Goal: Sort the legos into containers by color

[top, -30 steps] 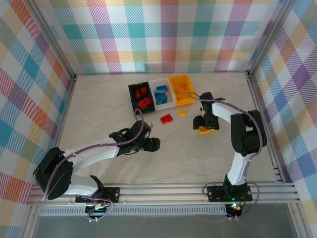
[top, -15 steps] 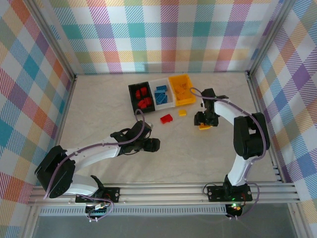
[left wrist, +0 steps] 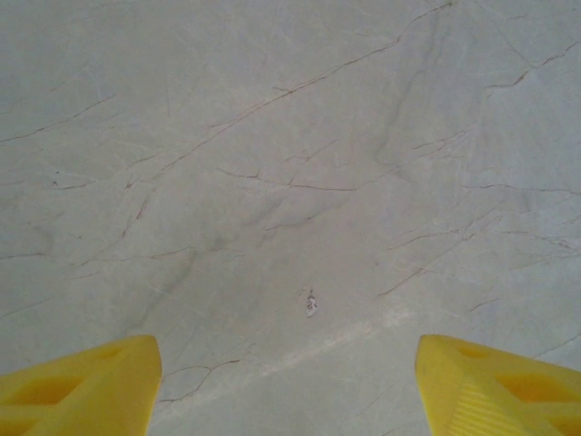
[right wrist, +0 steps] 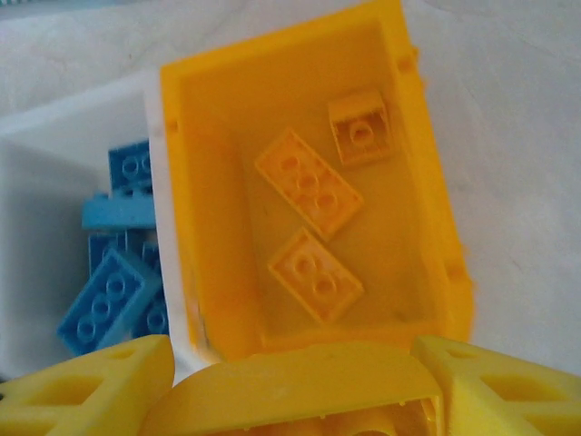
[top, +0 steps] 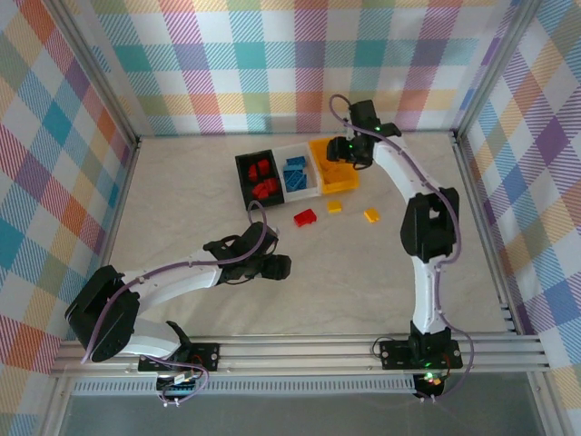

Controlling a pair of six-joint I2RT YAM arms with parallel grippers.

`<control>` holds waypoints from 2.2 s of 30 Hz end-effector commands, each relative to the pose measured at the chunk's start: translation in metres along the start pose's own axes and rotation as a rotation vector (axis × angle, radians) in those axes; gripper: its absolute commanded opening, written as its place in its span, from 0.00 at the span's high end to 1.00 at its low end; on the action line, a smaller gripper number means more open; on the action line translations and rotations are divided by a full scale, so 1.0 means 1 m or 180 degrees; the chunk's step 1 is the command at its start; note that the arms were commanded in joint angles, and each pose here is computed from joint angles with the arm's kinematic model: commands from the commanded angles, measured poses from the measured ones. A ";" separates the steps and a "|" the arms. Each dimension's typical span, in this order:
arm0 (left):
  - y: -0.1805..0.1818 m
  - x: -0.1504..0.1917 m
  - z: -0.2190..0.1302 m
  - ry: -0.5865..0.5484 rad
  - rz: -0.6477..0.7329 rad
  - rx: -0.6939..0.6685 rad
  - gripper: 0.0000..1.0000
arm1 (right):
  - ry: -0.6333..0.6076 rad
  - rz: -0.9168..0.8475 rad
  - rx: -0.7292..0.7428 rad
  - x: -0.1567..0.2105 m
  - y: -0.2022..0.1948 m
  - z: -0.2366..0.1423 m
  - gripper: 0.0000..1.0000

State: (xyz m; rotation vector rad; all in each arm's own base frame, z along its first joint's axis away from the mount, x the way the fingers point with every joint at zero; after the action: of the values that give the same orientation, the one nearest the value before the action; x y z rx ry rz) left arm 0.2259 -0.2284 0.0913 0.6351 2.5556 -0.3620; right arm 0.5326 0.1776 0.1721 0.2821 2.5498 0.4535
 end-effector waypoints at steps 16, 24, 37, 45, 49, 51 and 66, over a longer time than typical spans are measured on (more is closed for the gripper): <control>0.012 -0.005 -0.006 -0.0026 -0.0086 -0.0017 0.25 | -0.0136 -0.0073 -0.0267 -0.021 0.026 0.020 0.22; 0.012 -0.008 -0.021 -0.0146 -0.0119 0.0000 0.25 | -0.0110 -0.0102 -0.0185 0.004 0.014 -0.039 0.19; 0.029 -0.033 -0.017 -0.0205 -0.0373 0.0360 0.21 | 0.0775 -0.0171 0.0637 0.138 -0.100 -0.041 0.16; 0.027 -0.037 -0.010 -0.0153 -0.0460 0.0496 0.21 | 0.0906 -0.0139 0.0913 0.140 -0.128 -0.015 0.18; 0.028 -0.031 -0.010 -0.0132 -0.0477 0.0474 0.21 | 0.0916 -0.0131 0.1006 0.136 -0.135 -0.005 0.18; 0.030 -0.029 -0.011 -0.0127 -0.0471 0.0443 0.21 | 0.0908 -0.0081 0.1033 0.132 -0.141 -0.002 0.18; 0.033 -0.028 -0.012 -0.0105 -0.0458 0.0384 0.20 | 0.1023 0.0036 0.0871 0.127 -0.145 0.026 0.27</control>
State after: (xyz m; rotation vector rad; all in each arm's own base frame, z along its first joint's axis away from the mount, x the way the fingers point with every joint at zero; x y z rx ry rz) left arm 0.2631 -0.2104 0.1113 0.4765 2.5633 -0.5845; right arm 0.4203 0.0813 0.0422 0.3614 2.9165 0.1153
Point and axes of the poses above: each hand's point on the last joint's axis, 136 mm out from that joint toward the fingers, its own z axis out along the fingers, its own y axis along the line the jaws close on, x = y × z, the point moved 2 cm from there along -z, back along the fingers, and after that the axes turned 15 degrees about z, right-handed, at the moved point
